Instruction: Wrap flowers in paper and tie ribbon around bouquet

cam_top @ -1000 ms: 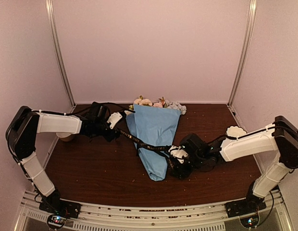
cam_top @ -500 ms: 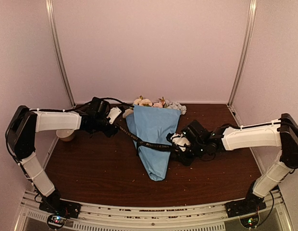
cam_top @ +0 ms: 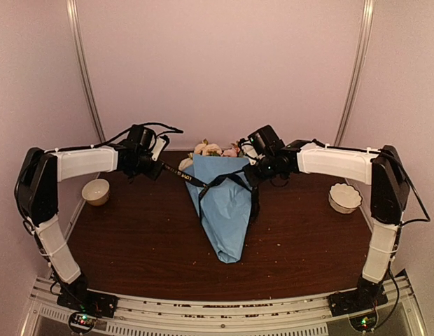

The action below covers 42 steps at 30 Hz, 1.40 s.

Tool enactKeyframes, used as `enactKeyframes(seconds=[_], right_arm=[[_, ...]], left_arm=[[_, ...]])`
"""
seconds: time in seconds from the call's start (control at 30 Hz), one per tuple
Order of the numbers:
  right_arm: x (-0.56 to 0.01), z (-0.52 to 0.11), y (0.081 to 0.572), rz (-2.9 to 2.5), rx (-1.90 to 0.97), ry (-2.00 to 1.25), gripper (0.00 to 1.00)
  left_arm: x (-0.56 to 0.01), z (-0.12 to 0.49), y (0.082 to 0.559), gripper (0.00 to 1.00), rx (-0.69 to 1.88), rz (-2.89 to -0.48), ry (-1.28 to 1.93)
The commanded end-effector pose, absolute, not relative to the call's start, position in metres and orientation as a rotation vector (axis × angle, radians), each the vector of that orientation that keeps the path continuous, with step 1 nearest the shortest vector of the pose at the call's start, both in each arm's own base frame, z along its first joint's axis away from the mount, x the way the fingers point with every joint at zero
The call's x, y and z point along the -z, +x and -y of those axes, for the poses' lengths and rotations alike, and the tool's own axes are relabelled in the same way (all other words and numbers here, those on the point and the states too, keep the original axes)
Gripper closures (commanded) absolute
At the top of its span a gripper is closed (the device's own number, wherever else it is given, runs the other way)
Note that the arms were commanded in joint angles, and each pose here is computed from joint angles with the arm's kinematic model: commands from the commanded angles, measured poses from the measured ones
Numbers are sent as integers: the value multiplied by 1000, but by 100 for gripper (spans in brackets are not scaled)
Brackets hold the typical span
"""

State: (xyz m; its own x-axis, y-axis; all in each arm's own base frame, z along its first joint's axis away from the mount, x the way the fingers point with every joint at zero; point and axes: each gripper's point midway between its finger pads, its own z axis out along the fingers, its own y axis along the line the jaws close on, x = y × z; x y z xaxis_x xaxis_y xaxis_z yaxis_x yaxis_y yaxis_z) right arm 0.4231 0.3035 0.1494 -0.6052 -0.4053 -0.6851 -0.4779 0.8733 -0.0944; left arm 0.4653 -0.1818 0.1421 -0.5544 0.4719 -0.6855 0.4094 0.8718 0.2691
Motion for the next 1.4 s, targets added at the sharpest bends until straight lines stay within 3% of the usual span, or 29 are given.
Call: enactKeyframes(seconds=[0.0, 0.2, 0.37, 0.57, 0.7, 0.77, 0.83, 1.03, 1.2, 1.37], right_arm=[[-189, -302, 433, -2236, -201, -518, 100], [-202, -355, 398, -2279, -633, -613, 100], [-200, -374, 380, -2364, -805, -601, 100], [-191, -391, 379, -2413, -802, -633, 100], [-185, -398, 383, -2441, -804, -673, 100], [-190, -373, 374, -2456, -759, -661, 100], [-191, -319, 369, -2417, -721, -504, 100], [-91, -83, 303, -2431, -645, 328, 100], [-66, -18, 278, -2287, -586, 680, 100], [-40, 3, 275, -2323, -596, 812, 100]], left_arm=[[-147, 169, 464, 100, -85, -2236, 550], [-159, 185, 452, 100, 55, -2167, 572], [-159, 197, 448, 100, 131, -2150, 563], [-158, 204, 446, 100, 158, -2156, 568], [-169, 222, 453, 100, 306, -2115, 532], [-168, 202, 473, 100, 309, -2147, 431], [-155, 143, 495, 100, 282, -2238, 227], [-131, -8, 476, 100, 316, -2251, -306], [-143, -73, 441, 100, 158, -2181, -486], [-157, -133, 414, 100, 97, -2096, -665]])
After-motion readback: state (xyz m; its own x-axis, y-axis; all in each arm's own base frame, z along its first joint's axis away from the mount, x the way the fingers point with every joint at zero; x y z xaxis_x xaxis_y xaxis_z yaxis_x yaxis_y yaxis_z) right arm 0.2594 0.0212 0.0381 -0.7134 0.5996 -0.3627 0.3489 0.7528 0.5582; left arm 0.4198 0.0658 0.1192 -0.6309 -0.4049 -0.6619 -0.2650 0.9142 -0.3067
